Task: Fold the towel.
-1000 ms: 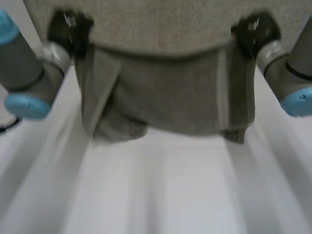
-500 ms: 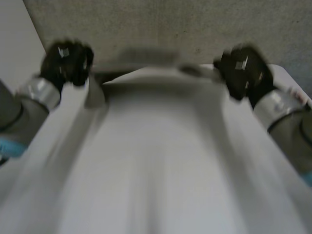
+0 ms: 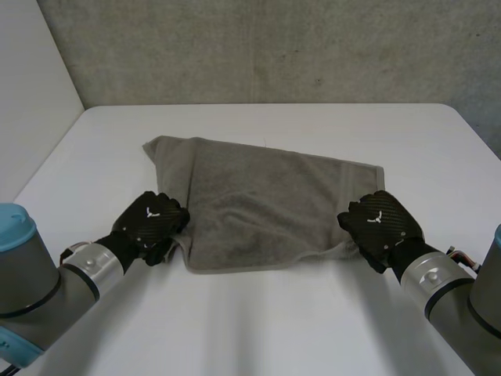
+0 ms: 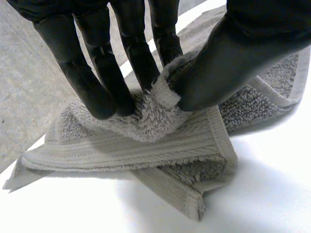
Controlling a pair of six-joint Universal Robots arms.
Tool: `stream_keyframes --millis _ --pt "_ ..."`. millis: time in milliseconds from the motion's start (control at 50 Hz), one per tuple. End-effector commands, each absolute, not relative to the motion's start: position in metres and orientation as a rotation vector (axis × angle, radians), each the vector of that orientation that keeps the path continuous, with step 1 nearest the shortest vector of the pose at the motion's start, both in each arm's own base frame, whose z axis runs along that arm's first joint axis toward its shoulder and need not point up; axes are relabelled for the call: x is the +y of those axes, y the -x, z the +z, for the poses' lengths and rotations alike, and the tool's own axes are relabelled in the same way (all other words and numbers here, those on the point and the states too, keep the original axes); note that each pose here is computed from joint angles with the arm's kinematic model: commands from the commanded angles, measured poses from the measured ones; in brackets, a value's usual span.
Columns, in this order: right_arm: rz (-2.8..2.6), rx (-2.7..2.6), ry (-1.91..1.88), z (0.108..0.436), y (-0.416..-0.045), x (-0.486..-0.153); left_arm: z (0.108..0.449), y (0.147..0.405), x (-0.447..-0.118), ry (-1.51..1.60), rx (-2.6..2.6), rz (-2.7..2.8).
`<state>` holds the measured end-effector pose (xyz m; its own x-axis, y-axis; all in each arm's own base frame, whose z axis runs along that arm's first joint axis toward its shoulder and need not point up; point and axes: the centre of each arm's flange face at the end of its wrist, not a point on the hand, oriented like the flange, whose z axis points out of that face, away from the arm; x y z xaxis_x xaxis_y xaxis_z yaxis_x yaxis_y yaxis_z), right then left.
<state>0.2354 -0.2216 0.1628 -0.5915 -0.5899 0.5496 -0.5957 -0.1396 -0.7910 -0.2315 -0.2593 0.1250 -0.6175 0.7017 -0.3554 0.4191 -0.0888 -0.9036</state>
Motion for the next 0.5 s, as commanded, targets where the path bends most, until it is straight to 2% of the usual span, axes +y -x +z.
stream_keyframes --millis 20,220,500 --pt "1.891 -2.064 -1.402 0.161 -0.232 -0.223 0.124 0.236 -0.256 1.230 -1.957 1.772" --pt "1.883 -2.072 -1.407 0.158 -0.232 -0.220 0.123 0.249 -0.241 1.258 -1.939 1.748" --pt "1.883 -2.070 -1.408 0.155 -0.232 -0.220 0.121 0.260 -0.244 1.261 -1.927 1.796"
